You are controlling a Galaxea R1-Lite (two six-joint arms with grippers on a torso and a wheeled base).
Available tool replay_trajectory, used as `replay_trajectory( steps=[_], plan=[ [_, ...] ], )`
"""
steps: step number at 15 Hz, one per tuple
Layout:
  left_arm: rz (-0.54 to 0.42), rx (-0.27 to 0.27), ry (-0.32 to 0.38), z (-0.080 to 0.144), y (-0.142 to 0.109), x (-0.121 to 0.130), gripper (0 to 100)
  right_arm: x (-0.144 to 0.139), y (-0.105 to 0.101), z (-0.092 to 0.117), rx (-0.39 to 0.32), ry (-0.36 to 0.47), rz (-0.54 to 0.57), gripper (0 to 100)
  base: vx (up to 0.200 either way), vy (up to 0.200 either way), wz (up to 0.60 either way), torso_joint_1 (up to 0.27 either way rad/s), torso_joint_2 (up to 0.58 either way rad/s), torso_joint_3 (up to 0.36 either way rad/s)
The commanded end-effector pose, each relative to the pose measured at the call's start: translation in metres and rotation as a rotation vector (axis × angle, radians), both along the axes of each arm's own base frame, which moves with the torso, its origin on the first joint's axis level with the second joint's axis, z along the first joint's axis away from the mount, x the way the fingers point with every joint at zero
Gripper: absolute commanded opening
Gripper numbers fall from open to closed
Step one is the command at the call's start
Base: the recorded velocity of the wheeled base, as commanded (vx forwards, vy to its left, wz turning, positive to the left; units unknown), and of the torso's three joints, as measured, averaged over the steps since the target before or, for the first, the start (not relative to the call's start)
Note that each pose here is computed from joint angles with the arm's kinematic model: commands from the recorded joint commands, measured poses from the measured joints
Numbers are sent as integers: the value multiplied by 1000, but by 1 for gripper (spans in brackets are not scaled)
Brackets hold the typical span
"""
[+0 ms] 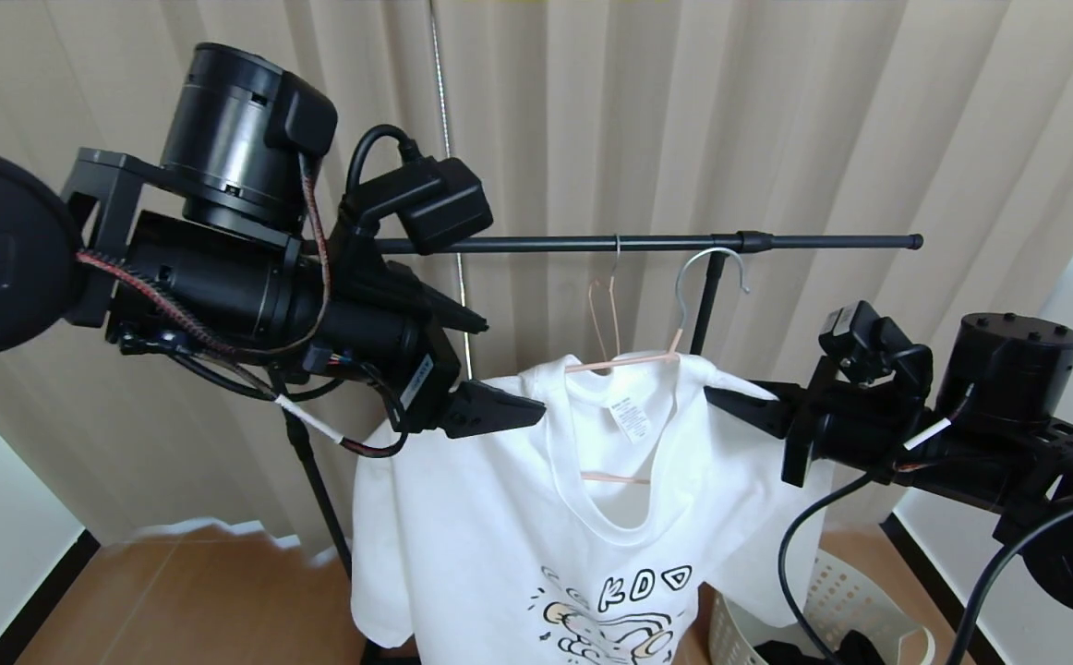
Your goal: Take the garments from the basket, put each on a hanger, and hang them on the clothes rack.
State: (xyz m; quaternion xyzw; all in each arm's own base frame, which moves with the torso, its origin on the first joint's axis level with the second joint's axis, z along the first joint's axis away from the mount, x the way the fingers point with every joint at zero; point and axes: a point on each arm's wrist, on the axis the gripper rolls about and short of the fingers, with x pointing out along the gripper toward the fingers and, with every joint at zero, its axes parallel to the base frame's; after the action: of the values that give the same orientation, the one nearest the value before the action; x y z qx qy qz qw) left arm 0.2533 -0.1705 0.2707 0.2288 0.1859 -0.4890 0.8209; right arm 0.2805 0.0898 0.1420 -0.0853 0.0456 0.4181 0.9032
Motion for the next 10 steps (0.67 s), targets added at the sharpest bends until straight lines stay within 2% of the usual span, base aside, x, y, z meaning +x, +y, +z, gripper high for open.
replay_trajectory(
  steps=[1, 3, 6, 10],
  plan=[
    [-40, 47, 15, -16, -16, 24, 100, -1, 0, 1, 1, -4, 1, 0, 0, 0, 0, 0, 0, 0],
    [-66, 58, 33, -26, -26, 32, 100, -1, 0, 2, 1, -6, 1, 0, 0, 0, 0, 0, 0, 0],
    [-127, 41, 47, -30, -30, 33, 100, -1, 0, 2, 1, -7, 0, 0, 0, 0, 0, 0, 0, 0],
    [-137, 44, 61, -35, -32, 35, 100, -1, 0, 3, 2, -10, -2, 0, 0, 0, 0, 0, 0, 0]
  ],
)
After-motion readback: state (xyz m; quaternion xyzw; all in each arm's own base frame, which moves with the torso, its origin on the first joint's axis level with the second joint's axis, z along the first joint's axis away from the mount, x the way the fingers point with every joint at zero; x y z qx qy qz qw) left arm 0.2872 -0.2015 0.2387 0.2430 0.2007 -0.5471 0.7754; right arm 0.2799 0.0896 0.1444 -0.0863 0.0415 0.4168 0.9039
